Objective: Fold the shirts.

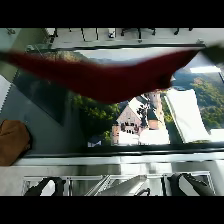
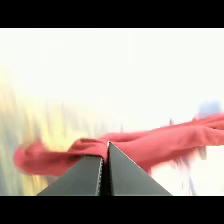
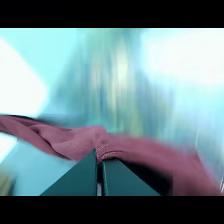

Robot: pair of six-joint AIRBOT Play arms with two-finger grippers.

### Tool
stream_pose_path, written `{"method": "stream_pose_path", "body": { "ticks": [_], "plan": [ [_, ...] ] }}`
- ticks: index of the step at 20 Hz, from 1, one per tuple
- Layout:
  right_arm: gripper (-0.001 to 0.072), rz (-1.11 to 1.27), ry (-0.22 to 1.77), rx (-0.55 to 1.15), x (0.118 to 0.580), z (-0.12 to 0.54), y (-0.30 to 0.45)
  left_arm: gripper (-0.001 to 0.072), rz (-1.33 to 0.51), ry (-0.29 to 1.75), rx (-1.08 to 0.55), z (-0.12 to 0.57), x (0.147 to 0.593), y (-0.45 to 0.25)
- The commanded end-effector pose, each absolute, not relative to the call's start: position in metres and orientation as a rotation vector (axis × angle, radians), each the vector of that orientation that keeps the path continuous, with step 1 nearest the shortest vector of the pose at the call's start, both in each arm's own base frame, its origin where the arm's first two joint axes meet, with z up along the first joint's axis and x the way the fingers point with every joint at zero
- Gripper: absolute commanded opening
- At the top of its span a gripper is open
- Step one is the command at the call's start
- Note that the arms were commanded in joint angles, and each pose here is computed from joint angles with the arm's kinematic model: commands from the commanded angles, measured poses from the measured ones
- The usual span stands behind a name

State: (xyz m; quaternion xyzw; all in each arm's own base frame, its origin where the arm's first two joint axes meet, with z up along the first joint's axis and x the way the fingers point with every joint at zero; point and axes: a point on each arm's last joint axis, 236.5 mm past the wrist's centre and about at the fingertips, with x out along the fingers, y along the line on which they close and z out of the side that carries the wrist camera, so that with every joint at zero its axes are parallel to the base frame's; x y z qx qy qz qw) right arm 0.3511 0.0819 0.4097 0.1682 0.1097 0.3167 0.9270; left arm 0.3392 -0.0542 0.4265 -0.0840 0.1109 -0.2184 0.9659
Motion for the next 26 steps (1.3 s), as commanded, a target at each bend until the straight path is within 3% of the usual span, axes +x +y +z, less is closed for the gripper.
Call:
{"method": "stream_pose_path", "body": {
  "ticks": [1, 3, 6, 9, 12, 16, 21, 24, 26],
  "plan": [
    [0.0024, 0.569, -0.273, -0.005, 0.203, 0.579, 0.121, 0.0015, -0.429, -0.317, -0.043, 0.597, 0.178, -0.105],
    [0.0024, 0.515, -0.356, -0.098, 0.162, 0.596, 0.13, 0.0015, -0.372, -0.41, 0.0, 0.617, 0.135, -0.109],
    [0.0024, 0.376, -0.308, -0.154, 0.165, 0.585, 0.109, 0.0015, -0.247, -0.35, -0.036, 0.599, 0.144, -0.082],
    [0.0023, 0.374, -0.12, -0.022, 0.219, 0.541, 0.086, 0.0015, -0.191, -0.093, -0.121, 0.522, 0.218, -0.048],
    [0.0023, 0.511, 0.133, 0.175, 0.294, 0.457, 0.081, 0.0015, -0.194, 0.265, -0.27, 0.401, 0.309, -0.021],
    [0.0023, 0.497, 0.464, 0.424, 0.388, 0.284, 0.067, 0.0015, -0.287, 0.664, -0.34, 0.228, 0.402, -0.027],
    [0.0023, 0.303, 0.74, 0.608, 0.463, 0.071, 0.063, 0.0015, -0.304, 1.031, -0.423, 0.033, 0.478, -0.033],
    [0.0023, 0.271, 0.797, 0.693, 0.501, 0.023, 0.063, 0.0015, -0.309, 1.153, -0.476, -0.029, 0.512, -0.023],
    [0.0022, 0.261, 0.744, 0.678, 0.528, 0.035, 0.055, 0.0015, -0.319, 1.141, -0.476, -0.031, 0.539, -0.019]
  ]
}}
